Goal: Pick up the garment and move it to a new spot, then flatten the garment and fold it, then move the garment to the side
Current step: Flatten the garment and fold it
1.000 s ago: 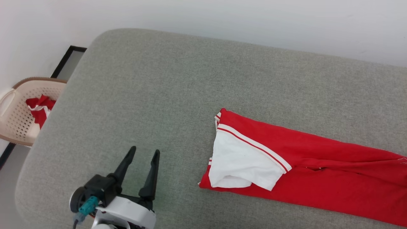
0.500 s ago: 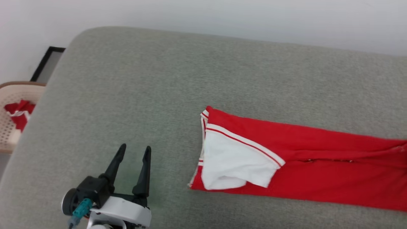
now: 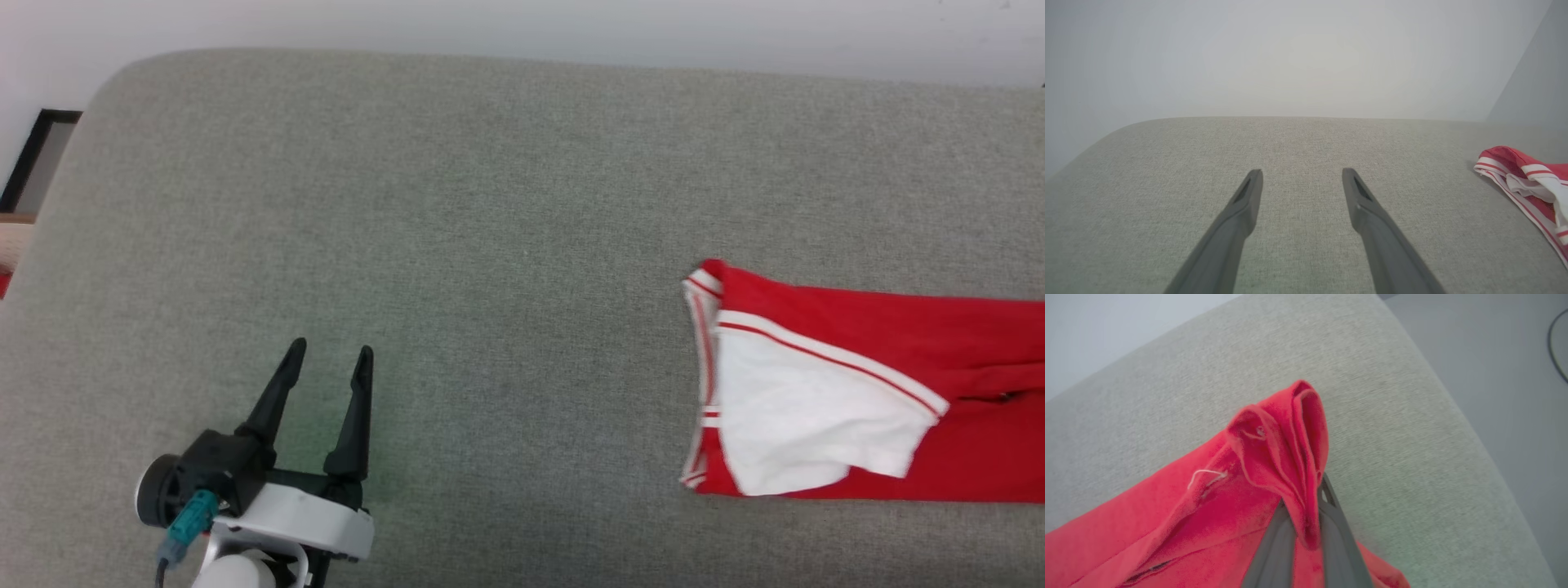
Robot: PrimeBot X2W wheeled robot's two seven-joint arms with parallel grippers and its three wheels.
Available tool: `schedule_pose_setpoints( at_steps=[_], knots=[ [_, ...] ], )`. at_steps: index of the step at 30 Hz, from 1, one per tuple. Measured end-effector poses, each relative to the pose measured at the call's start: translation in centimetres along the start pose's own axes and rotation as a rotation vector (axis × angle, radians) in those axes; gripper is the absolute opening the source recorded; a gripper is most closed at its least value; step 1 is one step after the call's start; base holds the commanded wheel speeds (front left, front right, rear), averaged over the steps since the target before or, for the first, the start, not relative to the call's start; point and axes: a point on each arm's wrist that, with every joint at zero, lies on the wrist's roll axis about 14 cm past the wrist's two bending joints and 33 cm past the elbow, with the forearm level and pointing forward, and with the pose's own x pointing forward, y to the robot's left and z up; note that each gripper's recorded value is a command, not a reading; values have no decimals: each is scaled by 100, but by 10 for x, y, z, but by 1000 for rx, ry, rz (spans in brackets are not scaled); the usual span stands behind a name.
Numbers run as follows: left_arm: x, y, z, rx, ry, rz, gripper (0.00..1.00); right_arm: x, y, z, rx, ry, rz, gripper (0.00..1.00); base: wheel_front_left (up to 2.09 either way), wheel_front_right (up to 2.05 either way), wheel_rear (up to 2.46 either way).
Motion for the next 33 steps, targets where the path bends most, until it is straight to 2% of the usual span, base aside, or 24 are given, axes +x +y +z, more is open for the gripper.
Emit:
schedule_pose_setpoints(
  at_steps=[4, 10, 19, 28, 33],
  knots=[
    [1, -3, 1, -3, -4, -4, 100, -5, -14, 6, 23, -24, -37, 0, 0, 0, 0],
    [-5, -5, 3, -5, -8, -6, 100, -8, 18, -10, -77, 31, 56, 0, 0, 0, 0],
    [-20, -8, 8, -12, -19, -8, 100, -40, 133, -25, -238, 36, 411, 0, 0, 0, 0],
    [-30, -10, 16, -22, -39, -2, 100, -79, 239, -78, -389, 123, 716, 0, 0, 0, 0],
    [-36, -1, 15, -28, -38, 28, 100, -90, 293, -108, -459, 176, 840, 0, 0, 0, 0]
  ],
)
